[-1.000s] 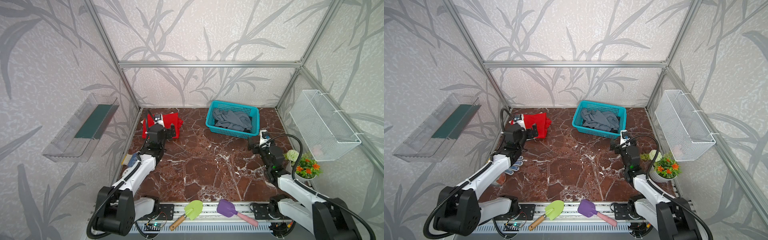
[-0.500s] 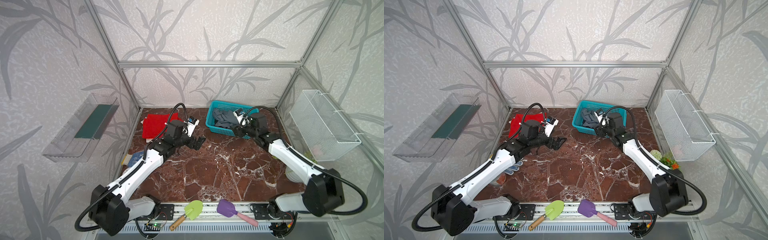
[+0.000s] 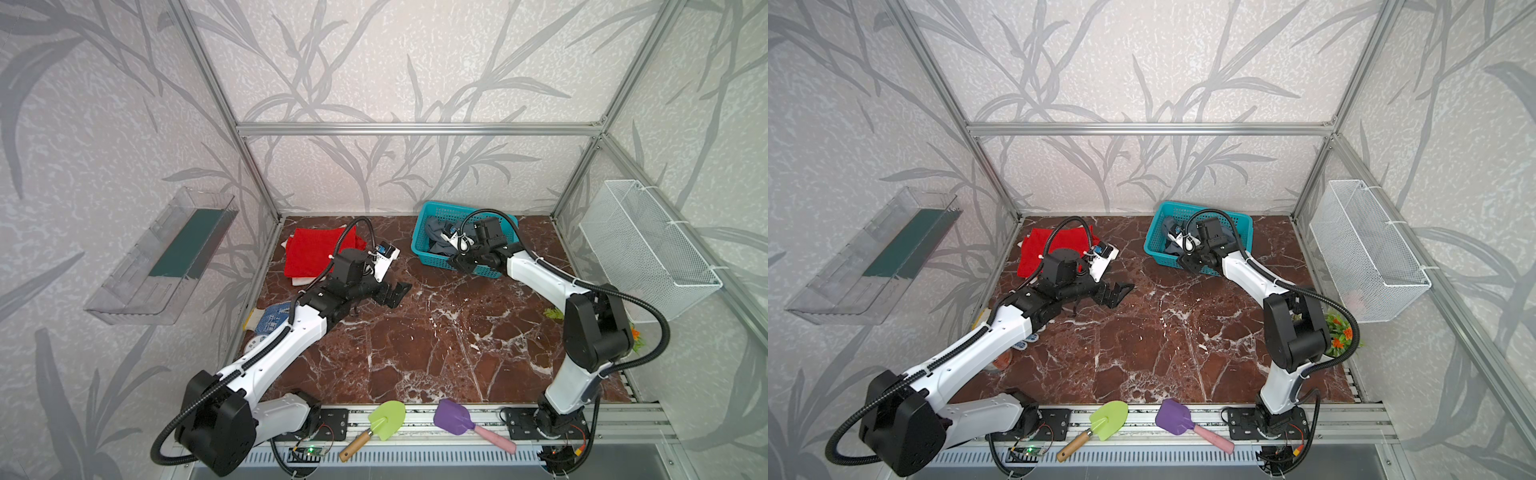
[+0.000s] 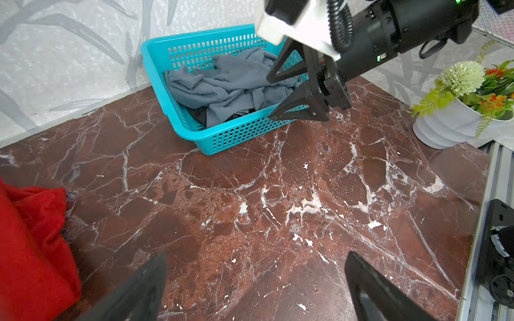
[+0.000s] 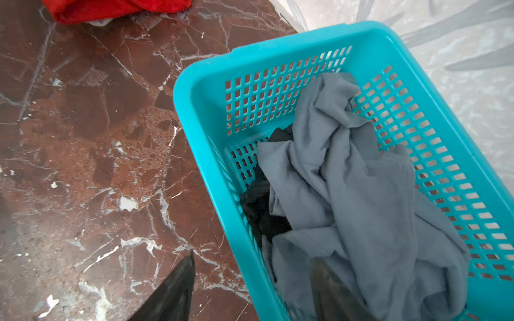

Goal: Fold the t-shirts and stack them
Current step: 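Reach the right gripper into the teal basket while the left arm lifts aside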

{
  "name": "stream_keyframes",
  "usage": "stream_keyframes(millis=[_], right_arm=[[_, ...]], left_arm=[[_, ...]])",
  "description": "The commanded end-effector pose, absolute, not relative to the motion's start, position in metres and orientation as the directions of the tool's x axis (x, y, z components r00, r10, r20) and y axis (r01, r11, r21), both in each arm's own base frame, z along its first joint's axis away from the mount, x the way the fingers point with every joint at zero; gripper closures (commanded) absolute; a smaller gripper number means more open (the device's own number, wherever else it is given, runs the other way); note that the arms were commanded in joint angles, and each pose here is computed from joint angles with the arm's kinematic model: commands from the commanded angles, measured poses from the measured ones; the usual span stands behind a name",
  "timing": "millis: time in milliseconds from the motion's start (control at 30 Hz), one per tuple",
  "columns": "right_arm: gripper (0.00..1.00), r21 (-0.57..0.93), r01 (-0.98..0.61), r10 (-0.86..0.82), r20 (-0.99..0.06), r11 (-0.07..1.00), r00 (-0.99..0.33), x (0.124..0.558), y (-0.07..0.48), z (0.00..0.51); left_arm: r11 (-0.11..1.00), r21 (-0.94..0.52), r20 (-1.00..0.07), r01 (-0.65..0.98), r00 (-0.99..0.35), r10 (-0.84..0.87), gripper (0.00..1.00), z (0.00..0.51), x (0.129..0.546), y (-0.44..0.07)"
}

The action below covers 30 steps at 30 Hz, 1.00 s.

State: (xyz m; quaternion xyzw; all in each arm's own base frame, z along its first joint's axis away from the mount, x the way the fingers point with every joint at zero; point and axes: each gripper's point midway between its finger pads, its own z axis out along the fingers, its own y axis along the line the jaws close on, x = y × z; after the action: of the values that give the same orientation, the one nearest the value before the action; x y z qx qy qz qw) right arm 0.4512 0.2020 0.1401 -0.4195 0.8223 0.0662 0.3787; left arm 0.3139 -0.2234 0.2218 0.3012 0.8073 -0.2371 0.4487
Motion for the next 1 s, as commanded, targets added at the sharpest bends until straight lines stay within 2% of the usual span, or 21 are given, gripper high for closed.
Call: stream_keyframes(millis=[0, 167, 300, 433, 600, 667, 733, 800, 967], right_arm=[[0.35, -0.242, -0.709, -0.647, -0.661, 0.663, -0.380, 0.464, 0.190, 0.134], [0.38, -0.220, -0.695, -0.625, -0.667, 0.685, -0.405, 0.473, 0.185, 0.124], [0.51, -0.193, -0.702, -0.626, -0.649, 0.686, -0.433, 0.473, 0.184, 0.114], [0.55, -0.187, -0.700, -0.625, -0.643, 0.689, -0.443, 0.475, 0.184, 0.109], [0.78, -0.179, -0.684, -0.605, -0.654, 0.708, -0.455, 0.474, 0.178, 0.115], [0.82, -0.176, -0.646, -0.574, -0.664, 0.743, -0.479, 0.477, 0.169, 0.117], [0.93, -0.182, -0.584, -0.534, -0.670, 0.791, -0.515, 0.485, 0.154, 0.119], [0.96, -0.194, -0.517, -0.498, -0.670, 0.834, -0.551, 0.493, 0.138, 0.120], [0.93, -0.255, -0.363, -0.437, -0.642, 0.896, -0.629, 0.513, 0.099, 0.123]], left_arm=[[0.700, -0.063, -0.894, 0.712, -0.352, 0.277, 0.01, 0.240, 0.313, -0.223], [0.703, -0.060, -0.894, 0.708, -0.352, 0.278, 0.01, 0.239, 0.312, -0.221], [0.704, -0.058, -0.888, 0.708, -0.359, 0.287, 0.01, 0.238, 0.313, -0.221], [0.701, -0.065, -0.886, 0.710, -0.364, 0.287, 0.01, 0.237, 0.313, -0.222], [0.702, -0.066, -0.883, 0.709, -0.370, 0.290, 0.01, 0.237, 0.313, -0.222], [0.701, -0.067, -0.884, 0.710, -0.368, 0.288, 0.01, 0.238, 0.312, -0.222], [0.698, -0.075, -0.885, 0.712, -0.370, 0.282, 0.01, 0.239, 0.312, -0.223], [0.694, -0.082, -0.886, 0.715, -0.371, 0.278, 0.01, 0.240, 0.311, -0.224], [0.691, -0.087, -0.887, 0.718, -0.371, 0.274, 0.01, 0.242, 0.310, -0.225]])
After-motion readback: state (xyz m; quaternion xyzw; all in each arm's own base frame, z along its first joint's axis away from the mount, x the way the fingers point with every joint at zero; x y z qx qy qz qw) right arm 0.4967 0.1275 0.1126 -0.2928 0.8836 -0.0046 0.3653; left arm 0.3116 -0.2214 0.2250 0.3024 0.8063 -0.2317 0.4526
